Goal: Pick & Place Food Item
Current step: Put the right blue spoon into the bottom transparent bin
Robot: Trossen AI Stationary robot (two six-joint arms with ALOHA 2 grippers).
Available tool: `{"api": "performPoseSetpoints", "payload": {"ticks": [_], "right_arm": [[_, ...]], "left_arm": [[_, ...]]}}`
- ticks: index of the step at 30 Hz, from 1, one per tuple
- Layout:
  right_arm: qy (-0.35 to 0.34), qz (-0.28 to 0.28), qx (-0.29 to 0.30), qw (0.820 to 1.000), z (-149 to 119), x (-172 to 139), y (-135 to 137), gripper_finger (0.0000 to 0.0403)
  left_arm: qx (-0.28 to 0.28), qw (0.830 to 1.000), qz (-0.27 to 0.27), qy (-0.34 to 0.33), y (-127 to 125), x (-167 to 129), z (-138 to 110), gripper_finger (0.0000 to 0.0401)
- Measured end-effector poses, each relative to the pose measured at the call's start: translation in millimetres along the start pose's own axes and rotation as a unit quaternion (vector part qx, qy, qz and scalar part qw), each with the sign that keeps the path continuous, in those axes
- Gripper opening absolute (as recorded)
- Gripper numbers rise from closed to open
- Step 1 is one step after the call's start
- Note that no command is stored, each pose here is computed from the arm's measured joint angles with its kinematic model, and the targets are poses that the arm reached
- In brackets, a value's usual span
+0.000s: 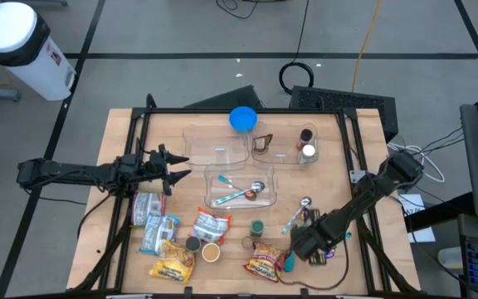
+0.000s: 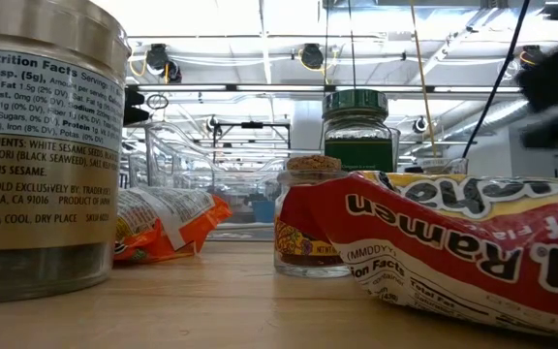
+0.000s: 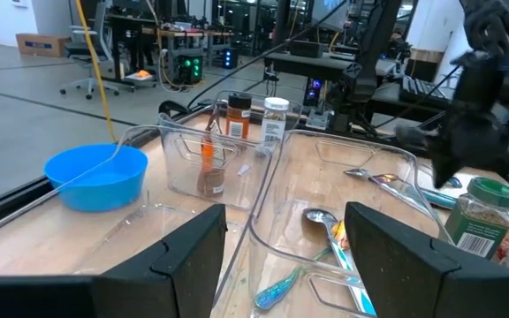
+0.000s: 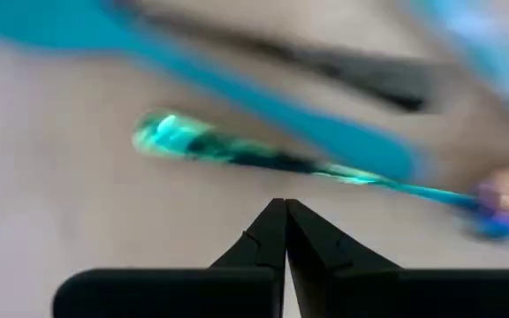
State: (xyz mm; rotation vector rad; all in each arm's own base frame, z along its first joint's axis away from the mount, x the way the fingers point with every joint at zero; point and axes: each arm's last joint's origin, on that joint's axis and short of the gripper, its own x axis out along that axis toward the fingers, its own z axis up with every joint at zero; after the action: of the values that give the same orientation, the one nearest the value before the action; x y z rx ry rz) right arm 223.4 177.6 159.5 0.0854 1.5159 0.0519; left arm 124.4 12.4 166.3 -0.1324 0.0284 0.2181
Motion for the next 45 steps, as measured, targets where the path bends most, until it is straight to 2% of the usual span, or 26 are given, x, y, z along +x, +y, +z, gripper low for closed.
{"api": "performPoseSetpoints", "payload": {"ticks": [5,10,15,20,24,33,45], "right_arm": [[-0.037,0.023,0.051,0.998,-6.8,-14.7,-2.5,0.0026],[-0.037,0.074,0.056,0.995,-16.3,-20.5,-0.5,0.0107],[0.004,0.078,0.028,0.997,-41.2,-9.6,3.7,0.0184],[0.060,0.087,0.058,0.993,-65.6,4.9,8.5,0.0209],[0.084,0.097,0.074,0.989,-78.4,11.2,12.7,0.0204],[0.036,0.057,0.061,0.996,-85.6,19.7,7.2,0.0169],[0.027,0.032,0.044,0.998,-81.9,26.3,-6.1,0.0058]], "left_arm": [[0.000,1.000,0.000,0.000,0.0,0.0,-0.1,0.0241],[0.000,1.000,0.000,0.000,0.0,0.0,-0.2,0.0241],[0.000,1.000,0.000,0.000,0.0,0.0,-0.1,0.0241],[0.000,1.000,0.000,0.000,0.0,0.0,-0.1,0.0241],[0.000,1.000,0.000,0.000,0.0,0.0,0.0,0.0241],[0.000,1.000,0.000,0.000,0.0,0.0,-0.1,0.0241],[0.000,1.000,0.000,0.000,0.0,0.0,0.0,0.0241]]}}
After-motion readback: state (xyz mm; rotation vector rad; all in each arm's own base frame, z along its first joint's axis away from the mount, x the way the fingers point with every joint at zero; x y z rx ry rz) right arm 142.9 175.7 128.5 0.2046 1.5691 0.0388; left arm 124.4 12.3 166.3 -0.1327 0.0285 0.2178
